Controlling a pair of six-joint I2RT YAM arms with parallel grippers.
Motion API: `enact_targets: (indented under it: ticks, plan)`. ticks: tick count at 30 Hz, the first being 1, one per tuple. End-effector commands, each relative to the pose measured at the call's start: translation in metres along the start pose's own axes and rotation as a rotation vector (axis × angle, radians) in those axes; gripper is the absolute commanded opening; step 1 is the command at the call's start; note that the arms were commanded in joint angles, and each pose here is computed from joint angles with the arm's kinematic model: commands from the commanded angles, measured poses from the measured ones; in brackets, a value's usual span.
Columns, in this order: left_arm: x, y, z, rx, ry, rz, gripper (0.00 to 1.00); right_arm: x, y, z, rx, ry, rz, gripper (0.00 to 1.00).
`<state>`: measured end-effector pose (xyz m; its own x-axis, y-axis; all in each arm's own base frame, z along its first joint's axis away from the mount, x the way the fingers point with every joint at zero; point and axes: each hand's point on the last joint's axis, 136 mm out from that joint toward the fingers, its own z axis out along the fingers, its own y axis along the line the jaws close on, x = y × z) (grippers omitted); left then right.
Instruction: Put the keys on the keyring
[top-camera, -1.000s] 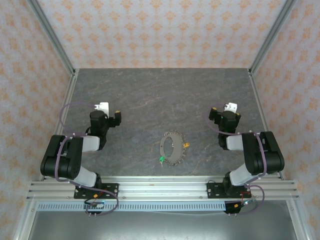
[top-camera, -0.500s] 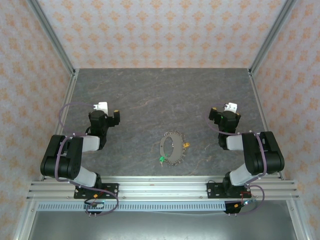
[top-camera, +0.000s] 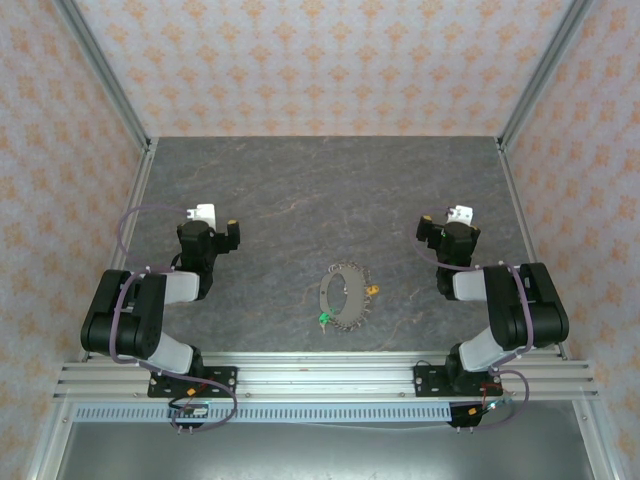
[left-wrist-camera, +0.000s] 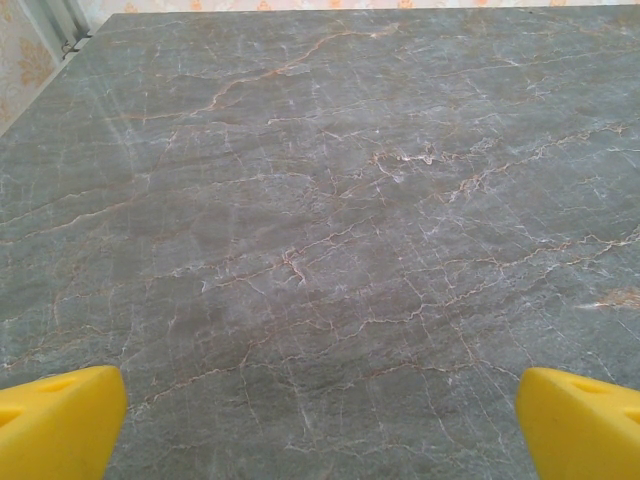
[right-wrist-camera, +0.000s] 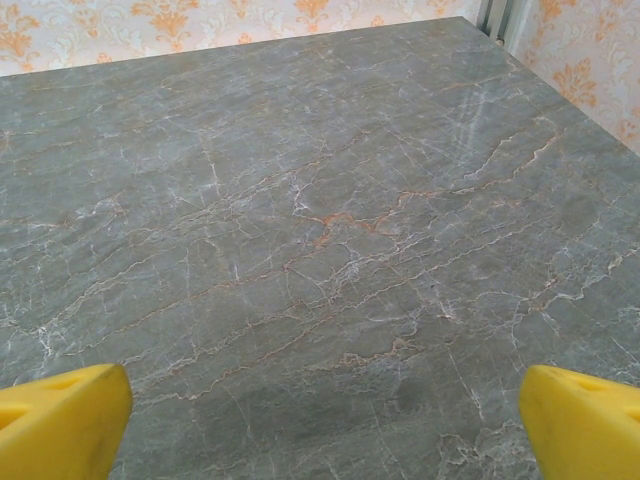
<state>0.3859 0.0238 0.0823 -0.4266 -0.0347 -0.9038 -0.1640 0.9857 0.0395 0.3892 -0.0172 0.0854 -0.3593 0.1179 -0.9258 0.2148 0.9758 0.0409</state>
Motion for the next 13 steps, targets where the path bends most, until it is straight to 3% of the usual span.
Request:
enact_targets:
  ticks: [1,13]
  plan:
    - [-0.0131,-0.0005,0.0021,-0.014,-0.034,-0.012,1.00,-0.0055,-0.0006,-0.0006,-0.002,-0.017,-0.001,0.99]
    - [-0.0134,-0.0008,0.0020,-0.013,-0.035,-0.013,1.00,-0.0052,-0.0014,-0.0003,0.002,-0.014,0.001,0.99]
